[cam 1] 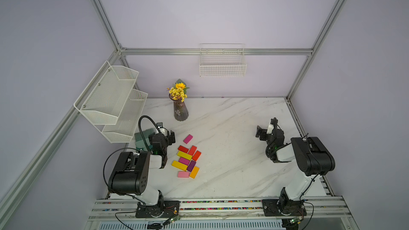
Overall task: Assemble the letter c with building blocks
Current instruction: Pick up the building block from the center of the board.
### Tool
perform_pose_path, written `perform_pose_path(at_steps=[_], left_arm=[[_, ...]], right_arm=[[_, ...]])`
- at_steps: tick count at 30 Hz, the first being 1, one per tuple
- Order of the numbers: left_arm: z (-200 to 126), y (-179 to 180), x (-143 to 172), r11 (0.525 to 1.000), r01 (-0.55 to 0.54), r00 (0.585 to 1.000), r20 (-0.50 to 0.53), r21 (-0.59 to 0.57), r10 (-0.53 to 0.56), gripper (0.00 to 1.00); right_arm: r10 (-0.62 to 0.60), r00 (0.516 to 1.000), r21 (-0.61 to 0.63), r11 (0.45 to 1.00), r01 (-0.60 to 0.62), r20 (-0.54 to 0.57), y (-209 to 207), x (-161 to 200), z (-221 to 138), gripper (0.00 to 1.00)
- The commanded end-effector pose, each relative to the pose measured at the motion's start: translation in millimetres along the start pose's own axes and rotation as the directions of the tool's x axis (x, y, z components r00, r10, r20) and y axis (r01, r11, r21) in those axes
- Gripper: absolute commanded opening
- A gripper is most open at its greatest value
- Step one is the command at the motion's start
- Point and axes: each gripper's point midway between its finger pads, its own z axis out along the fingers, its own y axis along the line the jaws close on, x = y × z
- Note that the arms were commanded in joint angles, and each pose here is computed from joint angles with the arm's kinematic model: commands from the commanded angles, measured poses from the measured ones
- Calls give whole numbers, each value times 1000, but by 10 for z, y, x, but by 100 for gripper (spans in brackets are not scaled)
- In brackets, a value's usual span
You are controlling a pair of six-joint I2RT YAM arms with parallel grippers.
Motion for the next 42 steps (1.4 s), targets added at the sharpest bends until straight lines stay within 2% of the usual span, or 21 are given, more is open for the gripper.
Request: perform_pose_path(at_steps=[1, 3, 6, 11, 12, 14, 15, 16, 19, 22, 24, 29, 34, 39, 42], left_arm=[[-26, 17, -252, 1000, 25, 995, 97, 3, -25, 100], [-62, 61, -299, 999, 33, 993, 118, -19, -30, 100], [-163, 112, -394, 999, 38, 991, 131, -34, -33, 100], [-319, 225, -574, 994, 85, 994, 77, -76, -79, 100], [-354, 240, -614, 991, 110, 992, 67, -80, -105, 100], [-432, 294, -679, 981, 164, 986, 51, -101, -159, 100], [-482, 335, -697, 971, 205, 979, 38, -120, -202, 100], [-536, 367, -731, 961, 244, 970, 30, -132, -242, 100], [-674, 318, -878, 953, 290, 957, -2, -91, -291, 100], [-782, 233, -960, 950, 308, 948, -67, -43, -310, 100], [-860, 158, -1001, 947, 322, 940, -118, -7, -320, 100], [-1014, -11, -1031, 930, 361, 912, -231, 69, -337, 100], [-1117, -100, -935, 910, 409, 866, -342, 66, -364, 100], [-1108, -235, -812, 898, 436, 817, -444, 56, -369, 100], [-1035, -410, -733, 888, 457, 778, -510, 58, -367, 100]], right_arm=[[21, 999, 36, 999, -23, 34, -79, -83, -39, 97], [52, 997, 112, 992, -59, 57, -206, -206, -115, 97], [46, 996, 152, 987, -58, 77, -264, -404, -239, 97], [212, 977, 152, 965, -212, 15, -214, -716, -324, 97], [291, 957, 164, 943, -289, 10, -215, -797, -348, 97], [468, 884, 219, 861, -460, 15, -286, -865, -400, 97], [537, 843, 216, 819, -531, 38, -299, -980, -465, 97], [564, 825, 185, 808, -560, 32, -256, -1052, -484, 97], [536, 843, 31, 844, -536, -41, 34, -1280, -489, 97], [499, 852, -70, 855, -514, -155, 303, -1384, -448, 96], [500, 835, -124, 836, -535, -231, 481, -1415, -444, 94], [420, 801, -175, 831, -528, -427, 932, -1117, -399, 97], [191, 802, -239, 893, -381, -565, 1576, -683, -589, 97], [-1, 755, -267, 936, -231, -655, 2061, -255, -765, 97], [-73, 720, -241, 961, -134, -690, 2164, -90, -821, 97]])
